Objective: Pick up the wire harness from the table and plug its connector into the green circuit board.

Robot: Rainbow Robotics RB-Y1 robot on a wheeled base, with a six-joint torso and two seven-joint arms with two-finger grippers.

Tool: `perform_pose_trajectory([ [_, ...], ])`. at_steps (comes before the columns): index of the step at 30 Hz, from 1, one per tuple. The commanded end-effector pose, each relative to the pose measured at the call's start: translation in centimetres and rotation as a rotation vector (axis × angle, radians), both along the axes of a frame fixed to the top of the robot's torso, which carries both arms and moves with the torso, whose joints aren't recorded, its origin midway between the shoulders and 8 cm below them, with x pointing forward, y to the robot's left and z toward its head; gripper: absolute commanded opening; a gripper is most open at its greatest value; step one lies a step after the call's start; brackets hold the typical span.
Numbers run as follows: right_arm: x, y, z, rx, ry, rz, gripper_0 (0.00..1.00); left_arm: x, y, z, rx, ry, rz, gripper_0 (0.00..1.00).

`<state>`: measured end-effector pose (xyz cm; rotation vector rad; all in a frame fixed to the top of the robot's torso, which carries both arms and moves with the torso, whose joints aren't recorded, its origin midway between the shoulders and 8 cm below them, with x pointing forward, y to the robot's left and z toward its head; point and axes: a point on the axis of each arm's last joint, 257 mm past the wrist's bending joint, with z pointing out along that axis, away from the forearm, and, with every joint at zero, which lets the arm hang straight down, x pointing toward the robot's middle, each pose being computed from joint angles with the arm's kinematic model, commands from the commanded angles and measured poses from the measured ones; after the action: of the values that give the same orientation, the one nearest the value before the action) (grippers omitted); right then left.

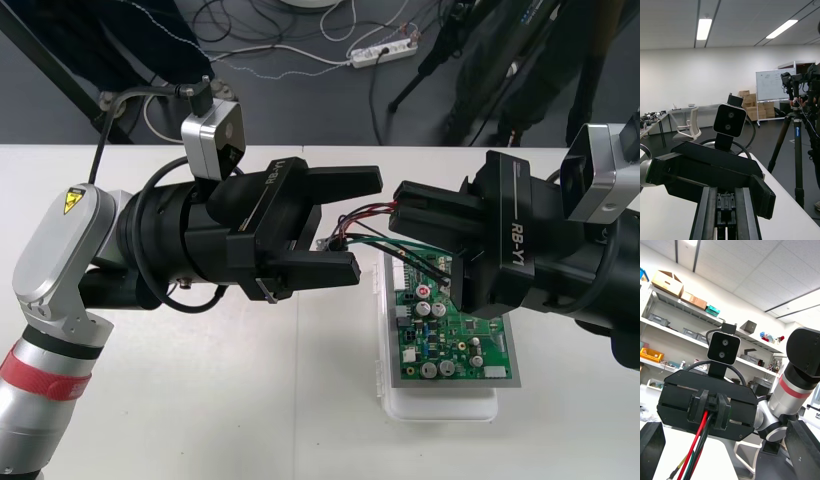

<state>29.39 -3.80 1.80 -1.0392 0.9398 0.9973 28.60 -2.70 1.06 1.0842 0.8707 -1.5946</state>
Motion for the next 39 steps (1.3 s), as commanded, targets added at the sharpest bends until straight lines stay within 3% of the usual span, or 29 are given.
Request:
perform_pose_trajectory([
  [1, -1.14, 1.10, 0.86, 0.006, -0.011, 0.024, 0.00, -0.25, -1.20, 2.21, -0.056, -0.076, 0.007, 0.90],
  [12, -1.16, 1.23, 0.81, 0.007, -0.011, 0.025, 0.00, -0.39, -1.54, 2.12, -0.054, -0.066, 0.000, 0.80],
  [29, -1.17, 1.27, 0.93, 0.013, -0.012, 0.025, 0.00, -0.42, -1.73, 1.89, -0.046, -0.052, -0.004, 0.79],
  [33, -1.17, 1.26, 0.89, 0.013, -0.009, 0.025, 0.00, -0.41, -1.75, 1.86, -0.045, -0.051, -0.004, 0.72],
  [36, -1.17, 1.28, 0.96, 0.014, -0.012, 0.025, 0.00, -0.47, -1.76, 1.79, -0.042, -0.052, -0.006, 0.53],
  [39, -1.19, 1.29, 1.01, 0.017, -0.012, 0.026, 0.00, -0.44, -1.76, 1.80, -0.042, -0.050, -0.005, 0.47],
])
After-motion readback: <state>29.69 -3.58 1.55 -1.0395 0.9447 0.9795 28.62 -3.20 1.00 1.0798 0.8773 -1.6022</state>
